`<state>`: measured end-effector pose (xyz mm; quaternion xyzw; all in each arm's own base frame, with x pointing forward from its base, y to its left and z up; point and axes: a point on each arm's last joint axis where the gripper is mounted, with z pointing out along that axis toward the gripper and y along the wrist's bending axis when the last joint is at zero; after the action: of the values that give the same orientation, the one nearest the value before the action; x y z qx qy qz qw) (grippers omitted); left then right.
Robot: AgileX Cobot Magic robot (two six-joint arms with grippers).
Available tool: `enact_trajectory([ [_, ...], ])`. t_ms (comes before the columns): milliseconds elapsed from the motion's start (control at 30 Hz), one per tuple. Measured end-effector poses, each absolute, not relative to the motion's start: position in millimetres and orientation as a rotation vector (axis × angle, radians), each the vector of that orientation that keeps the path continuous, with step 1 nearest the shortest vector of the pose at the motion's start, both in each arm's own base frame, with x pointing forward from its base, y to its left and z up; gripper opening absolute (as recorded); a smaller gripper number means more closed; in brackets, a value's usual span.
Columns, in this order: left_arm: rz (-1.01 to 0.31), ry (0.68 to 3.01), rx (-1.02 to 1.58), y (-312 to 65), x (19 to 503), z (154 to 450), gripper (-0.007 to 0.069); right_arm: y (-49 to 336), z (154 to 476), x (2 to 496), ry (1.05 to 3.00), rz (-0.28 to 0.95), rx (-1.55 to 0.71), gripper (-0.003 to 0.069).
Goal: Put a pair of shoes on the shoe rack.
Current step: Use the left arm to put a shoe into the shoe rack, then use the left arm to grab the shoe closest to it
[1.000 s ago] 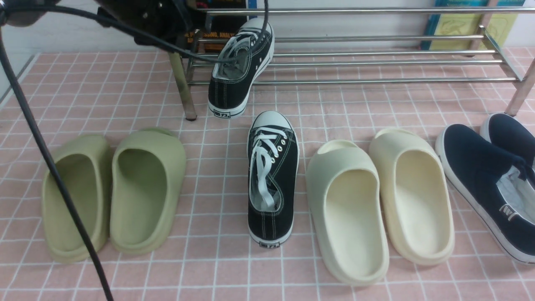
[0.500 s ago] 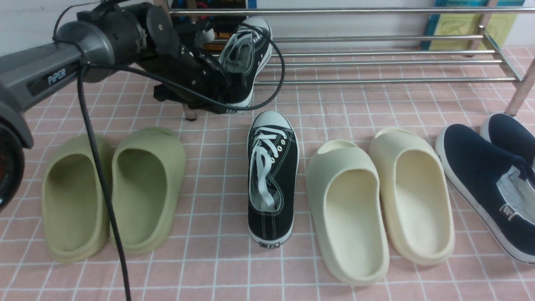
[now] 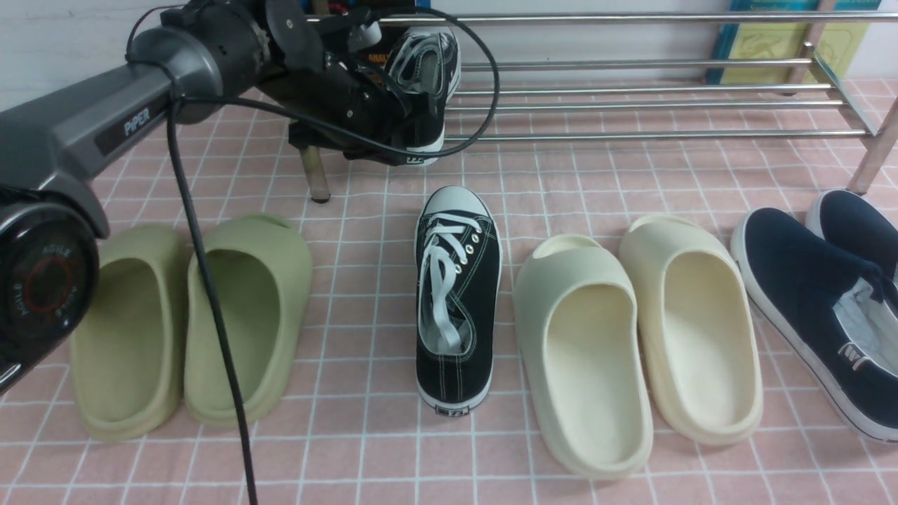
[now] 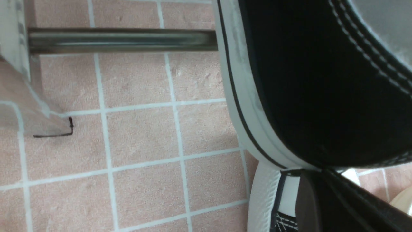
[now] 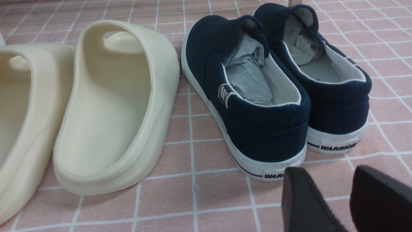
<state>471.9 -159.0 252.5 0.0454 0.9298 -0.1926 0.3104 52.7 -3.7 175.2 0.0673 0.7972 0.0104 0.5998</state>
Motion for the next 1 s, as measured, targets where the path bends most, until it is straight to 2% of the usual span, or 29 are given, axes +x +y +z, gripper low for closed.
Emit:
enact_trajectory([
  [100, -0.488, 2.44, 0.142, -156.0, 466.8, 267.5, 0.0104, -3.7, 175.2, 52.7, 1.848, 0.024, 0.156, 0.024],
  [133, -0.478, 2.44, 0.159, -154.3, 461.8, 278.2, 0.0155, -3.7, 175.2, 52.7, 1.848, 0.024, 0.156, 0.024],
  [167, -0.478, 2.434, 0.16, -154.1, 461.2, 280.8, 0.0164, -3.7, 175.2, 52.7, 1.848, 0.024, 0.156, 0.024],
  [267, -0.435, 2.423, 0.22, -145.4, 437.4, 327.0, 0.0328, -3.7, 175.2, 52.7, 1.848, 0.024, 0.156, 0.024],
  [367, -0.398, 2.434, 0.26, -137.5, 415.1, 356.8, 0.0438, -3.7, 175.2, 52.7, 1.848, 0.024, 0.156, 0.024],
  [400, -0.396, 2.436, 0.262, -137.0, 413.5, 358.6, 0.0445, -3.7, 175.2, 52.7, 1.848, 0.024, 0.156, 0.024],
  [433, -0.379, 2.463, 0.291, -132.9, 400.0, 371.1, 0.0493, -3.7, 175.2, 52.7, 1.848, 0.024, 0.156, 0.024],
  [467, -0.367, 2.48, 0.315, -130.5, 392.2, 377.4, 0.051, -3.7, 175.2, 52.7, 1.848, 0.024, 0.156, 0.024],
  [600, -0.307, 2.563, 0.399, -133.5, 364.3, 386.8, 0.053, -3.7, 175.2, 52.7, 1.848, 0.024, 0.156, 0.024],
  [700, -0.275, 2.626, 0.511, -153.1, 343.0, 371.3, 0.0531, -3.7, 175.2, 52.7, 1.848, 0.025, 0.157, 0.024],
  [833, -0.268, 2.737, 0.639, -181.1, 308.8, 325.6, 0.0519, -3.7, 175.2, 52.7, 1.848, 0.024, 0.156, 0.024],
  [1000, -0.3, 2.734, 0.547, -191.4, 293.7, 274.0, 0.0512, -3.7, 175.2, 52.7, 1.848, 0.024, 0.156, 0.024],
])
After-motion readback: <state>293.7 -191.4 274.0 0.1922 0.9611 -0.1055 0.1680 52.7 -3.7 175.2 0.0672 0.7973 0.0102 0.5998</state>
